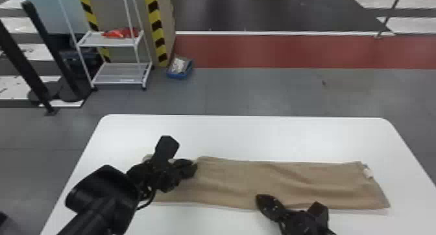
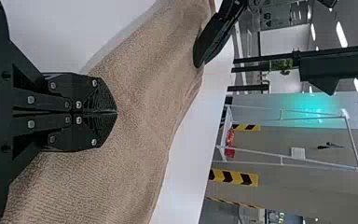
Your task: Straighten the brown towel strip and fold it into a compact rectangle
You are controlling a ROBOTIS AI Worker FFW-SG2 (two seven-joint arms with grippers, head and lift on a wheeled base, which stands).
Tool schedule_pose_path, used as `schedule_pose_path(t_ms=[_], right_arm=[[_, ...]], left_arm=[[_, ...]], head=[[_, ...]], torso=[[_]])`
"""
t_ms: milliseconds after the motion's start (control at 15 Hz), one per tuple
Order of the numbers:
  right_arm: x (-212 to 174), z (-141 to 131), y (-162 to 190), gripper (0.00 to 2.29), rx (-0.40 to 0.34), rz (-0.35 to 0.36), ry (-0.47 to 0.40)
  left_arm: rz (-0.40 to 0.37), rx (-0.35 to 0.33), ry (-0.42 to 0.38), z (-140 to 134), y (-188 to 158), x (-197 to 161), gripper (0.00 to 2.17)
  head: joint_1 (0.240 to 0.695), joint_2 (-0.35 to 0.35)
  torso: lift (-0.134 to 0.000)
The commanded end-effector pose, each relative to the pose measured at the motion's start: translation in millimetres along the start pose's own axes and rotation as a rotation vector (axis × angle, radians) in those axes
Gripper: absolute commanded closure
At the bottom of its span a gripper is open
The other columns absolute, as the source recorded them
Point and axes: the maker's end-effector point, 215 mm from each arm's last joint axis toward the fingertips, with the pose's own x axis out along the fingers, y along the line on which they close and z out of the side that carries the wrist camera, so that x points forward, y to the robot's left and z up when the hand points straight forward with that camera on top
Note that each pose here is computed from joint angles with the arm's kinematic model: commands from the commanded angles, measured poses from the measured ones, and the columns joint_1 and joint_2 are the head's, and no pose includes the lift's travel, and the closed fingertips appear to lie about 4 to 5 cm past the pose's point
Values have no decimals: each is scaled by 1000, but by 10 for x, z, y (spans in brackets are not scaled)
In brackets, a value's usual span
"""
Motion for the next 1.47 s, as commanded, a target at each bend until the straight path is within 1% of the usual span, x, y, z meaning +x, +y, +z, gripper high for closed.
schedule_pose_path(t_ms=[0, 200, 533, 600, 667, 733, 800, 1000, 1267, 1400], right_arm=[[-1, -38, 2, 1949, 7, 0, 11], [-3, -66, -2, 1949, 16, -2, 19], [-12, -16, -51, 1949, 24, -17, 2], [-5, 11, -78, 1949, 23, -21, -2], [-7, 16, -86, 1949, 26, -23, -4], [-8, 22, -95, 1949, 25, -25, -5], [-14, 30, -109, 1949, 25, -29, -9], [-58, 106, -193, 1949, 28, -52, -40], [-150, 248, -369, 1949, 26, -84, -84], [-195, 328, -466, 1949, 26, -99, -105]], left_arm=[[12, -7, -3, 6, 34, -4, 998], [25, -17, -10, 40, 81, -6, 998], [59, 2, 4, -7, 166, -11, 994], [59, 0, 8, -20, 173, -15, 805], [57, -1, 11, -44, 183, -26, 424], [60, 1, 12, -53, 189, -31, 194], [62, 0, 14, -65, 204, -38, 134], [76, -7, 5, -54, 276, -68, 137], [125, -50, -20, -77, 570, -243, 154], [126, -56, -22, -112, 563, -285, 154]], head=[[695, 26], [695, 29], [695, 33], [695, 34], [695, 35], [695, 36], [695, 38], [695, 39], [695, 45], [695, 53]], torso=[[0], [0], [0], [0], [0], [0], [0], [0], [0], [0]])
